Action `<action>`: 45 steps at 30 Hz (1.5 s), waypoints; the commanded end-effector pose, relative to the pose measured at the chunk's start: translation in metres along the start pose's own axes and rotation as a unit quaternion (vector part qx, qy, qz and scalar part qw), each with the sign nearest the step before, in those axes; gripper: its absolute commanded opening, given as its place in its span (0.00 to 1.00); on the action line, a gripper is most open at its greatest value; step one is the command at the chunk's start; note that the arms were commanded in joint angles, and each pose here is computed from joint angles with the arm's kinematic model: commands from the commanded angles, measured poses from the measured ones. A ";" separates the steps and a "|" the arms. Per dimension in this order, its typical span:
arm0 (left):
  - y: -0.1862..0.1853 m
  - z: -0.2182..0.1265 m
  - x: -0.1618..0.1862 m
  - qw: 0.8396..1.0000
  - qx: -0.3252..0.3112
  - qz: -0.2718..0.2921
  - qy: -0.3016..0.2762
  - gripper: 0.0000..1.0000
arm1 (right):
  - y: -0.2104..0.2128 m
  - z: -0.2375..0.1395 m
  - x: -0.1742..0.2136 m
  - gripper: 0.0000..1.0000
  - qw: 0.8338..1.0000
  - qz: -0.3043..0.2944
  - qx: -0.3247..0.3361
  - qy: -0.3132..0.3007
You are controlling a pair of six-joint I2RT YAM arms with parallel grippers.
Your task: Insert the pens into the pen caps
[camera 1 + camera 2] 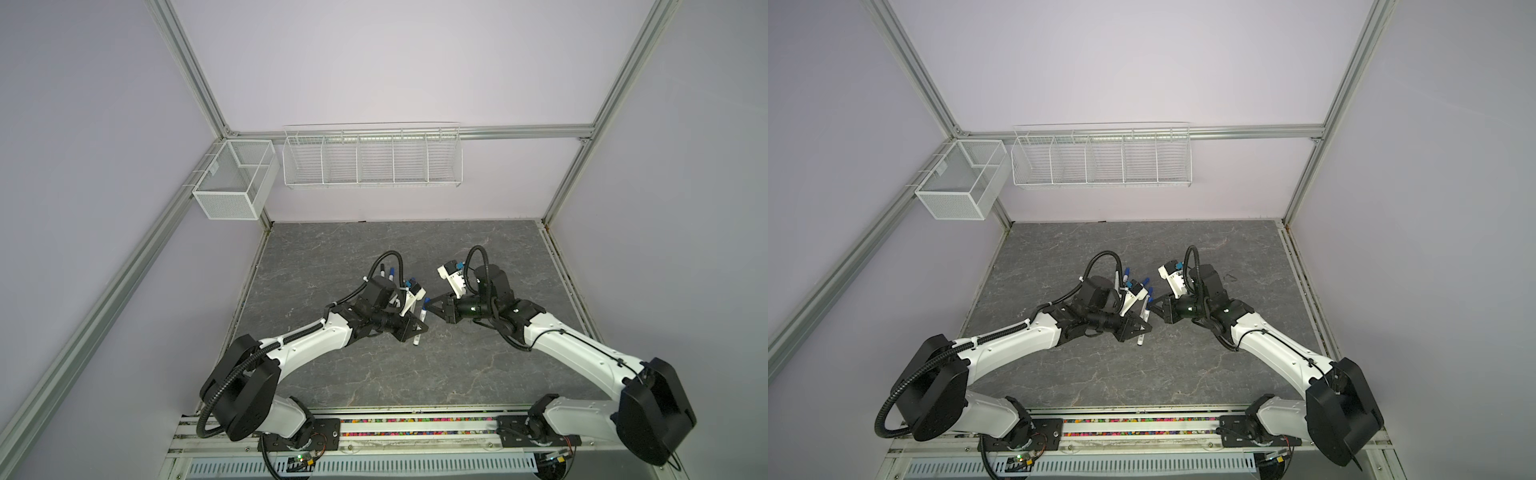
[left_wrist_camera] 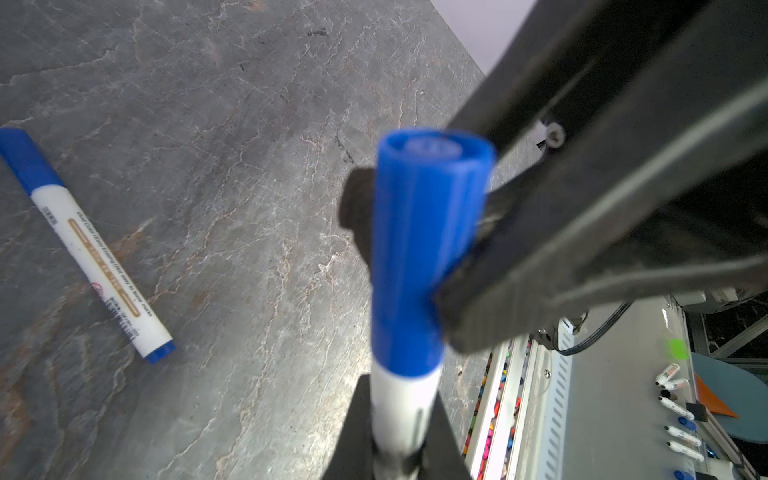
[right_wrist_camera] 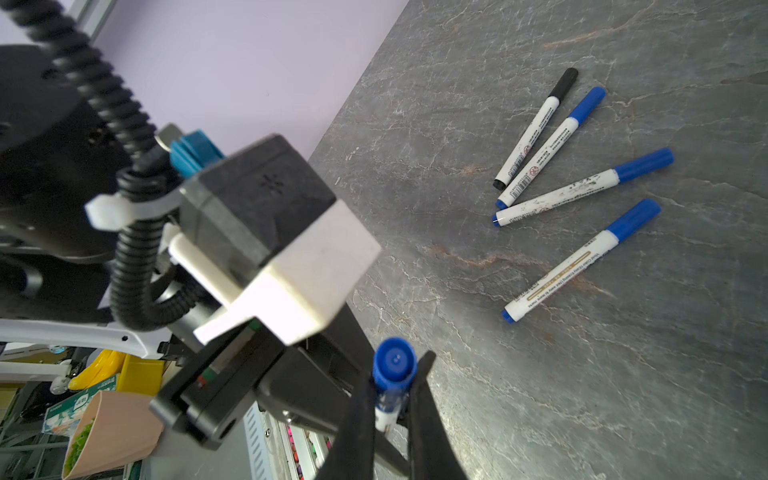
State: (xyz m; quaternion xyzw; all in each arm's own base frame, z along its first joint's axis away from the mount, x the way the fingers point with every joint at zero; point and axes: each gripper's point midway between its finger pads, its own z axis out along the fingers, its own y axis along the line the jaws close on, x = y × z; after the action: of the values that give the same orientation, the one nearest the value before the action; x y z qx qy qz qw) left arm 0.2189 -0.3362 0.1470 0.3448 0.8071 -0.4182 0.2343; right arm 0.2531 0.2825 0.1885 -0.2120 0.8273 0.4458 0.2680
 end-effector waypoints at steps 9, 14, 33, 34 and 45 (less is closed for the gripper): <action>0.059 -0.012 -0.072 0.986 -0.087 -0.036 -0.141 0.00 | -0.028 -0.026 0.049 0.37 0.983 0.164 0.045 0.074; 0.057 0.023 -0.048 0.992 -0.098 -0.017 -0.077 0.00 | -0.051 -0.043 0.028 0.42 0.977 0.192 0.085 0.022; 0.130 0.079 0.014 0.964 -0.229 -0.078 0.112 0.13 | -0.103 -0.077 0.044 0.38 0.946 0.270 0.176 -0.026; 0.133 0.079 0.015 0.962 -0.235 -0.080 0.114 0.15 | -0.104 -0.077 0.045 0.38 0.946 0.271 0.178 -0.026; 0.135 0.070 0.005 0.958 -0.257 -0.075 0.106 0.40 | -0.105 -0.079 0.049 0.37 0.945 0.271 0.179 -0.026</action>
State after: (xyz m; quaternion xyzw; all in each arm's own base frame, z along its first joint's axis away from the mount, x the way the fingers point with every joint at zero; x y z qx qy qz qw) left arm 0.3208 -0.3393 0.0312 0.2485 0.9312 -0.1835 0.1934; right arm 0.2613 0.1587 0.1320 0.0758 0.9115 0.3542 0.1951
